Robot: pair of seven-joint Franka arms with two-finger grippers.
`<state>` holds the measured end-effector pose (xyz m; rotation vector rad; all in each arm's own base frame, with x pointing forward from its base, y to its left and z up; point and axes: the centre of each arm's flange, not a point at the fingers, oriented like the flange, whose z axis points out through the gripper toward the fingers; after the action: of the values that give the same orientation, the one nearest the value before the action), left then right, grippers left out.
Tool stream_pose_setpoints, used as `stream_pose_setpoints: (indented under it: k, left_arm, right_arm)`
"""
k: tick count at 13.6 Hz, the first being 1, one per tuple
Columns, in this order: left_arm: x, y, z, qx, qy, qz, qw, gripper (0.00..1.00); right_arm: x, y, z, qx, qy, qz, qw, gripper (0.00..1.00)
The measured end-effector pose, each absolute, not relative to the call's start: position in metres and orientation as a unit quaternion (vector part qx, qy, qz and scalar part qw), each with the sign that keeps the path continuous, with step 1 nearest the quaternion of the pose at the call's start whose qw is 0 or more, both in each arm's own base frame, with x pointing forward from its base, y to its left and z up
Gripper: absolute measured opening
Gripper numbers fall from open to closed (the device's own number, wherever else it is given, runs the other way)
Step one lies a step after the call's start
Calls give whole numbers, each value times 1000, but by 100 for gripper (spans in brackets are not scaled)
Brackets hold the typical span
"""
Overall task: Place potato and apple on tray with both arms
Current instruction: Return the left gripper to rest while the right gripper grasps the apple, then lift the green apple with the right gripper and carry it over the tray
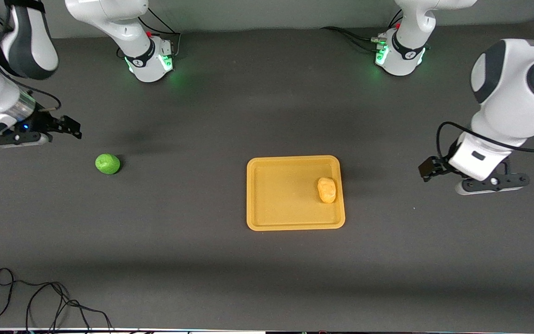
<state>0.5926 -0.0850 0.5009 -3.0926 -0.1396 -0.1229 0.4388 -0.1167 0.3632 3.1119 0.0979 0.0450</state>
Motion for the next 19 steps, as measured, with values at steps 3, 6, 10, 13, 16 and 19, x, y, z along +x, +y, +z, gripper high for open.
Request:
stream_pose_setpoints:
  k: [3,6,10,13,16,19]
  left_arm:
    - [586,-70,510,-999,-30,-31,26,100]
    - [581,-51,515,-999,-2,-20,28,100]
    - [564,-38,538,-1000,22,-5,12,100]
    - [556,-29,550,-999,35,5,10,100]
    - [554,-22,549,-999,44,12,9,100]
    - [554,-22,549,-999,44,12,9,100]
  right_arm:
    - [435,-112,294,999,24,32,21,100]
    - [442,-108,252,999,13,45,27,100]
    - [445,-97,214,999,-1,34,25,100]
    - [442,-96,199,999,-2,18,26,100]
    - [442,-97,194,1000,-3,13,28,79]
    - [464,-100,211,1000,-2,17,26,77]
